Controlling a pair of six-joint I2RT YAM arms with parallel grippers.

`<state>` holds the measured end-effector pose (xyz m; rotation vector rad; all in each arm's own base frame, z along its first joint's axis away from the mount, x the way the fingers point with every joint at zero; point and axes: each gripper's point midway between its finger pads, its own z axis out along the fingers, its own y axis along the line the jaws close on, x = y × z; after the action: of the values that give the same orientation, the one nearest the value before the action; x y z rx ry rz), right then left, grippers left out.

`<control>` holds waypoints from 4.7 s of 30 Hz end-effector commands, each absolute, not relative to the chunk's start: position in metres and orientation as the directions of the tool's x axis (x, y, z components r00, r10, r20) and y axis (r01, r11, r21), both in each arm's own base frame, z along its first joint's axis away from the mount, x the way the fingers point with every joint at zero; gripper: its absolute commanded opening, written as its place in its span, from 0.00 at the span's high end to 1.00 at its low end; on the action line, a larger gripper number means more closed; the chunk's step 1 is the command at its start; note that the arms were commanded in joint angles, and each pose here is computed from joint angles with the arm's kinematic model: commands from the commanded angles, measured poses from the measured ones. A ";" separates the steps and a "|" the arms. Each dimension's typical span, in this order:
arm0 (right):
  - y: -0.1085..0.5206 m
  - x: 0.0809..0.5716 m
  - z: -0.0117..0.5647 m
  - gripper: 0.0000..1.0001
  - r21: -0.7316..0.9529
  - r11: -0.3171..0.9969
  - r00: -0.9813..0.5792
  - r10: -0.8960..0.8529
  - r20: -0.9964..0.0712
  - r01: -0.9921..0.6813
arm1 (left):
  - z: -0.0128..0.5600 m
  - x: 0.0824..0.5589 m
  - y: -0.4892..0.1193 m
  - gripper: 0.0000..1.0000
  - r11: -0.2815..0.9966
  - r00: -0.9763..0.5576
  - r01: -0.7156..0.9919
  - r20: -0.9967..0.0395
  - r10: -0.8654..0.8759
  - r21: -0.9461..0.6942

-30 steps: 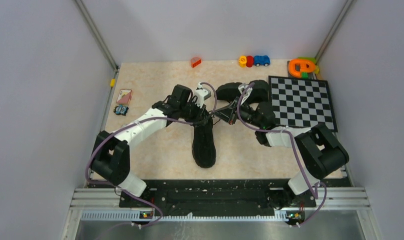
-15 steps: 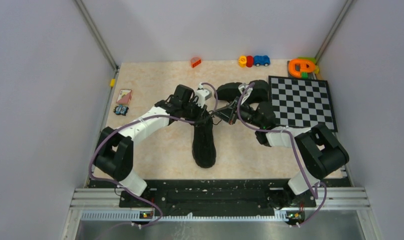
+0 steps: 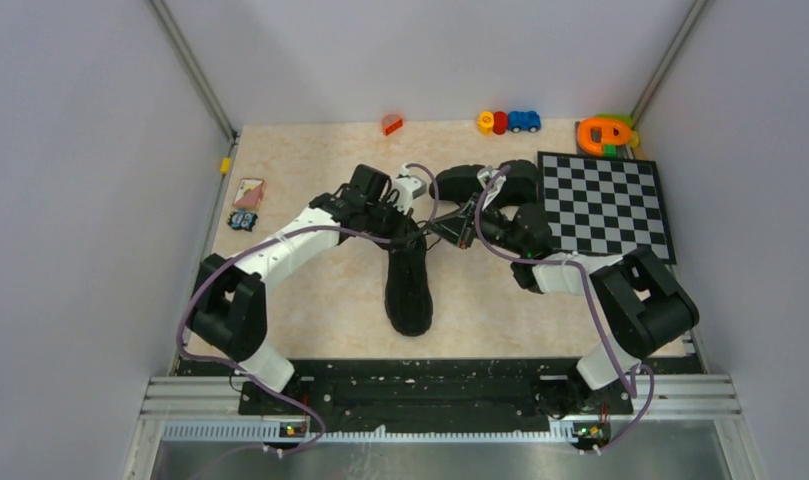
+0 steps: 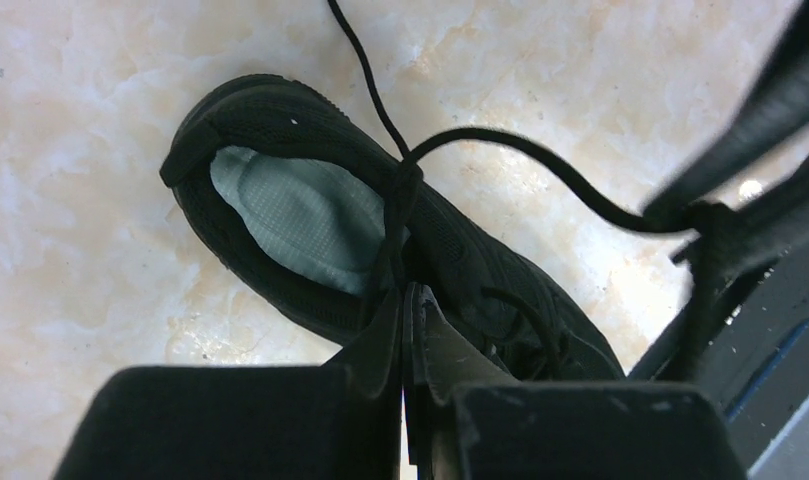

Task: Tie the shoes
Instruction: Cross the shoelace with the shoelace, then tie the shoelace on the shoe, then wrap the shoelace around the shoelace.

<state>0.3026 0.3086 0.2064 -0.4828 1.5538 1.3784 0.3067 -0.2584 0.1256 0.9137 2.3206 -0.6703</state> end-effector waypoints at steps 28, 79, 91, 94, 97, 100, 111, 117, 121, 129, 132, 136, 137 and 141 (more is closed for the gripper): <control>0.247 0.328 0.162 0.43 0.175 0.634 -0.264 -0.047 -0.963 -0.753 | 0.227 0.281 -0.163 1.00 0.834 -0.621 0.459 -0.782 0.052 -0.308; 0.290 0.315 0.131 1.00 0.086 0.411 -0.201 -0.247 -0.948 -0.908 | 0.285 0.265 -0.032 1.00 0.963 -0.389 -0.142 -0.882 -0.266 -0.229; 0.243 0.307 0.087 1.00 0.205 0.679 -0.503 -0.276 -0.819 -0.705 | 0.206 0.252 0.058 1.00 0.707 -0.249 -0.673 -0.834 -0.492 -0.216; 0.237 0.306 0.081 1.00 0.208 0.713 -0.527 -0.258 -0.810 -0.669 | 0.181 0.247 0.071 1.00 0.578 -0.205 -0.760 -0.735 -0.647 -0.297; 0.230 0.307 0.080 1.00 0.197 0.745 -0.539 -0.248 -0.805 -0.637 | 0.158 0.245 0.072 1.00 0.502 -0.167 -0.795 -0.672 -0.722 -0.341; 0.221 0.310 0.084 1.00 0.175 0.779 -0.539 -0.234 -0.809 -0.602 | 0.138 0.247 0.066 1.00 0.463 -0.135 -0.796 -0.632 -0.763 -0.389; 0.250 0.297 0.150 1.00 0.077 0.654 -0.295 -0.231 -0.927 -0.753 | 0.144 0.290 -0.018 0.80 0.819 -0.415 -0.214 -0.710 -0.569 -0.532; 0.270 0.288 0.166 0.88 0.075 0.583 -0.262 -0.244 -0.934 -0.809 | 0.159 0.287 -0.057 0.19 0.890 -0.452 0.018 -0.798 -0.400 -0.456; 0.271 0.285 0.172 0.79 0.066 0.568 -0.235 -0.230 -0.944 -0.820 | 0.169 0.282 -0.098 0.18 0.903 -0.445 0.268 -0.874 -0.194 -0.336; 0.271 0.270 0.184 0.71 0.073 0.533 -0.203 -0.190 -0.960 -0.843 | 0.172 0.277 -0.173 0.26 0.745 -0.224 0.653 -0.974 0.013 -0.140; 0.270 0.268 0.185 0.62 0.094 0.539 -0.221 -0.175 -0.959 -0.837 | 0.158 0.275 -0.191 0.28 0.653 -0.229 0.750 -0.968 0.103 -0.108; 0.267 0.263 0.192 0.58 0.089 0.537 -0.196 -0.145 -0.970 -0.839 | 0.137 0.277 -0.195 0.38 0.590 -0.287 0.802 -0.924 0.252 -0.088; 0.267 0.261 0.194 0.58 0.083 0.532 -0.183 -0.136 -0.974 -0.843 | 0.133 0.279 -0.193 0.38 0.590 -0.288 0.804 -0.915 0.283 -0.071; 0.264 0.253 0.201 0.58 0.089 0.525 -0.165 -0.100 -0.981 -0.846 | 0.116 0.283 -0.189 0.39 0.559 -0.271 0.829 -0.883 0.383 -0.012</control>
<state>0.2588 0.2596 0.1700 -0.8383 1.7448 0.7720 0.2763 -0.1852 0.1090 0.8039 1.9554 -0.6626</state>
